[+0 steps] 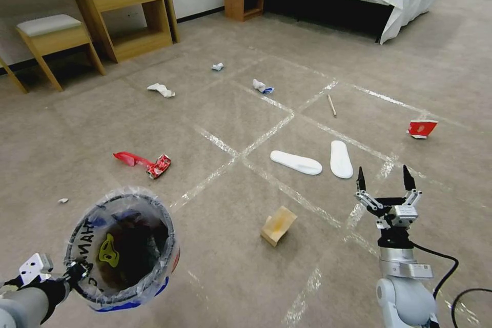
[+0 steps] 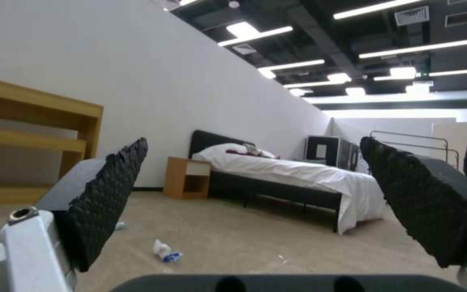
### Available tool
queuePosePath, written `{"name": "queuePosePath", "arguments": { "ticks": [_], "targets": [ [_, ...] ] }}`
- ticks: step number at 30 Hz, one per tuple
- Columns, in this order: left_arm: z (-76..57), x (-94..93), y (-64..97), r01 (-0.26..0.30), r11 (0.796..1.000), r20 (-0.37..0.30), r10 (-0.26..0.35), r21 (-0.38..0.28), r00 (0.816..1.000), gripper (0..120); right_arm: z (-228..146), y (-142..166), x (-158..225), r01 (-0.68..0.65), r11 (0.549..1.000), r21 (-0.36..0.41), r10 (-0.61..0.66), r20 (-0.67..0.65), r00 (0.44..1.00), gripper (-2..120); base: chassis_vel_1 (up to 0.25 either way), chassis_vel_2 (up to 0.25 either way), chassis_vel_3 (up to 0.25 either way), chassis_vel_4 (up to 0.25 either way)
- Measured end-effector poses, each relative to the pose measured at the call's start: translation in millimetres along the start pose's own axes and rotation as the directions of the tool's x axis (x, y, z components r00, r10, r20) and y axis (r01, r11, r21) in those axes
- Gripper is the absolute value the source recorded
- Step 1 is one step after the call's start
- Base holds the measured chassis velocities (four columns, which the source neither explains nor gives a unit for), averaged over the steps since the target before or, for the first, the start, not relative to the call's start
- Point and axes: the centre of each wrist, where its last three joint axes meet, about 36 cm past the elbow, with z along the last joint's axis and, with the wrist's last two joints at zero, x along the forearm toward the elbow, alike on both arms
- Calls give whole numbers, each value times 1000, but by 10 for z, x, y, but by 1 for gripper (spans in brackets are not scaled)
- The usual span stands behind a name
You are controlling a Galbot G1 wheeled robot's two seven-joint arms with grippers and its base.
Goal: Pick up the trash bin and place the garbage on the floor into it.
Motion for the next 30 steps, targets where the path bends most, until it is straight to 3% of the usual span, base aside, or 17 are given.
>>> {"name": "queuePosePath", "arguments": {
  "ticks": [20, 30],
  "targets": [
    [25, 32, -10, 2, 1000, 4, -2, 2, 1000, 0, 19, 32, 16, 6, 1000, -5, -6, 1, 1000, 100, -152, 152, 147, -156],
    [28, 30, -14, 1, 1000, 3, -1, 2, 1000, 0, 28, 36, 14, 9, 1000, -1, -9, -3, 1000, 100, 0, 2, 2, 2]
  ]
}}
